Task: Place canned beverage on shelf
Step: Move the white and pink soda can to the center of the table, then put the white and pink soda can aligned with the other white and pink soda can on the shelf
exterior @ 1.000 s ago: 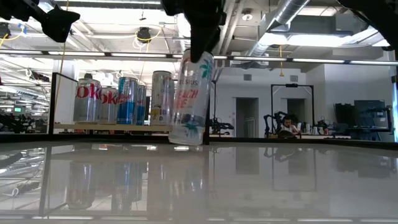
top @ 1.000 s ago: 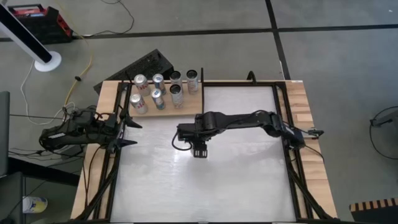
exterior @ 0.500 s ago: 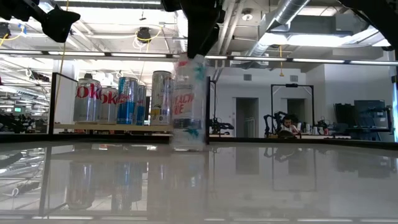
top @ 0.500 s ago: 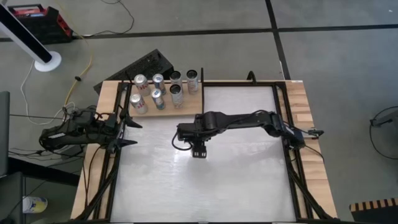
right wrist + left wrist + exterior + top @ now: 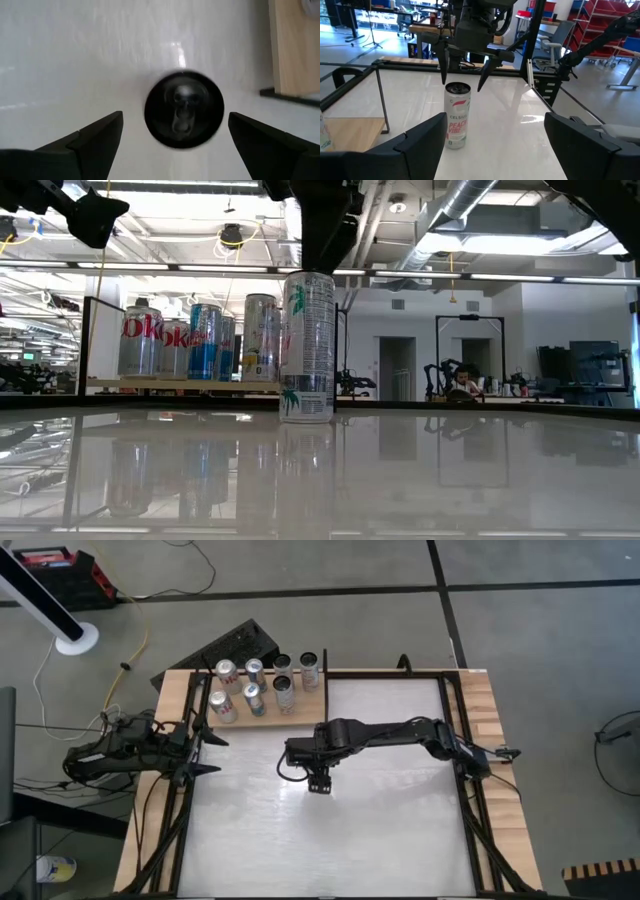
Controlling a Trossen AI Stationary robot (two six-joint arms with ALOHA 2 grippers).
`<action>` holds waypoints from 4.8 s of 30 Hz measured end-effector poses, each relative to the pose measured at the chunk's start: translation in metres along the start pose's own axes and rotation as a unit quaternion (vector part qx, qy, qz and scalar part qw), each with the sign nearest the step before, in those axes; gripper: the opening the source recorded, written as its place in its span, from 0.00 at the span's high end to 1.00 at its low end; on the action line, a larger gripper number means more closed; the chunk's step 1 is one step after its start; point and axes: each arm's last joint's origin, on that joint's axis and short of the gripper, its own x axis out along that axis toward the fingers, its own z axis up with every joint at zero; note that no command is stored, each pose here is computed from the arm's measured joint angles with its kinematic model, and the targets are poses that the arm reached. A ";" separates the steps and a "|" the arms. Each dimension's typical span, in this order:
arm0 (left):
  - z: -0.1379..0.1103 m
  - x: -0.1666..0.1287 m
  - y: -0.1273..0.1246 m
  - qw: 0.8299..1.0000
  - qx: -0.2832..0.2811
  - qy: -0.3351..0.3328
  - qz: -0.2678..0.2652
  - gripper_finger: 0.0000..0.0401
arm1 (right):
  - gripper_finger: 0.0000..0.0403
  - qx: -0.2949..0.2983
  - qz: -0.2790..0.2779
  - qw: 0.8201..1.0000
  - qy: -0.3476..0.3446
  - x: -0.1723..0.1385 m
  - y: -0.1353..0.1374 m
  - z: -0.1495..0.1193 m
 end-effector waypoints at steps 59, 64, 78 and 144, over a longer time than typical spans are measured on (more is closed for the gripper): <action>0.000 0.001 0.000 1.000 -0.002 0.003 0.000 0.21 | 0.09 0.203 -0.053 0.864 -0.458 0.045 0.097 -0.139; -0.002 0.005 0.001 1.000 -0.005 0.018 0.003 0.21 | 0.09 0.232 -0.152 0.837 -0.471 0.065 0.110 -0.119; -0.002 0.011 0.002 0.999 -0.009 0.033 0.004 0.21 | 0.09 0.241 -0.263 0.805 -0.474 0.078 0.129 -0.077; -0.002 0.010 0.002 0.999 -0.008 0.032 0.003 0.21 | 0.30 0.047 -0.031 0.936 -0.348 0.075 0.047 -0.042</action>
